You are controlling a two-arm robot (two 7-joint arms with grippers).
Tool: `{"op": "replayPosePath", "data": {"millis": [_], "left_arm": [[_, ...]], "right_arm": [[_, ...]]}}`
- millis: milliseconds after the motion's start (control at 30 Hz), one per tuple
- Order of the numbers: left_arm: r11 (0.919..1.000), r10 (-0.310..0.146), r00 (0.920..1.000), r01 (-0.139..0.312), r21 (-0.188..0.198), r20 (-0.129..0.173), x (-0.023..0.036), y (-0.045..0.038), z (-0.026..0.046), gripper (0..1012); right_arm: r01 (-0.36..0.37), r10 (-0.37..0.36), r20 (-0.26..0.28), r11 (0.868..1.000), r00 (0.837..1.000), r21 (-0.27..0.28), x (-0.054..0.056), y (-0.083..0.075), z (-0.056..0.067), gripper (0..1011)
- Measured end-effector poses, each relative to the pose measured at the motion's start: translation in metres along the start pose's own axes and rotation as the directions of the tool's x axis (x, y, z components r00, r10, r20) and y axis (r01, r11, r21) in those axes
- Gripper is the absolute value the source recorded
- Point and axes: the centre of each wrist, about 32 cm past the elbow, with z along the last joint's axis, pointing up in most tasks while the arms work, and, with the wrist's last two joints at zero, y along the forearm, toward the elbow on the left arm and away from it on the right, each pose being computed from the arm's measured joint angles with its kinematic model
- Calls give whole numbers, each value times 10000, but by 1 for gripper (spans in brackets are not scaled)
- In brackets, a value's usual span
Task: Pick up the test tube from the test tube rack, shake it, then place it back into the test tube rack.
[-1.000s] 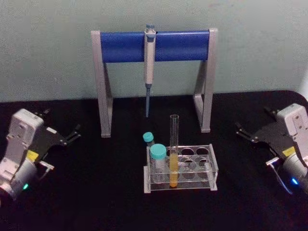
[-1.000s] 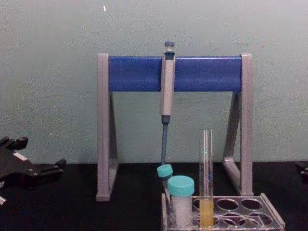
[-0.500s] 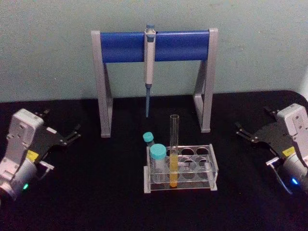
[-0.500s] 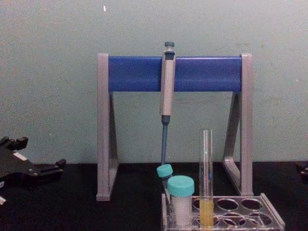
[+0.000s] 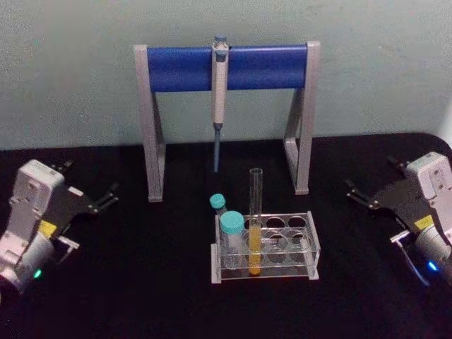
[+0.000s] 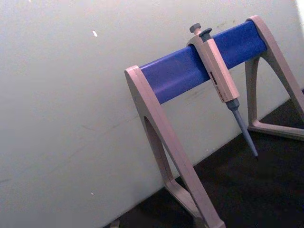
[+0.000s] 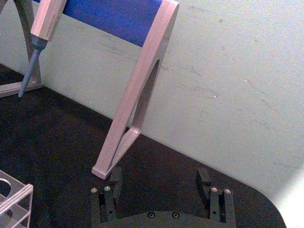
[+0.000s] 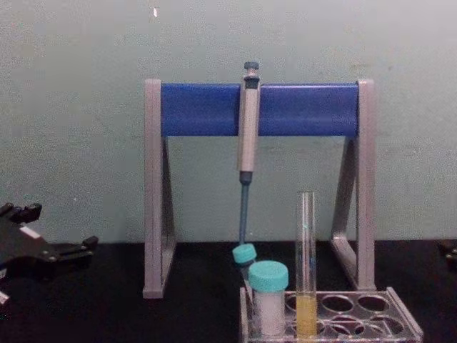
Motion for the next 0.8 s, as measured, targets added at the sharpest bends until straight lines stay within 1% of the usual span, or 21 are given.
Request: {"op": "replayPosePath", "data": {"millis": [367,567,767,800], "left_arm": [[10000,0,10000,0,0,0,0,0,0,1001],[10000,0,10000,0,0,0,0,0,0,1001],[10000,0,10000,0,0,0,0,0,0,1001],[10000,0,10000,0,0,0,0,0,0,1001]], "right_arm": [[-80,80,-80,10000,9999,-33,-8,-34,14,1000],[-296,298,-226,9995,9993,95,-45,-133,59,1000],[-675,702,-627,9967,9956,443,-135,-276,115,1000],[-797,841,-775,9952,9934,572,-166,-313,133,1000]]}}
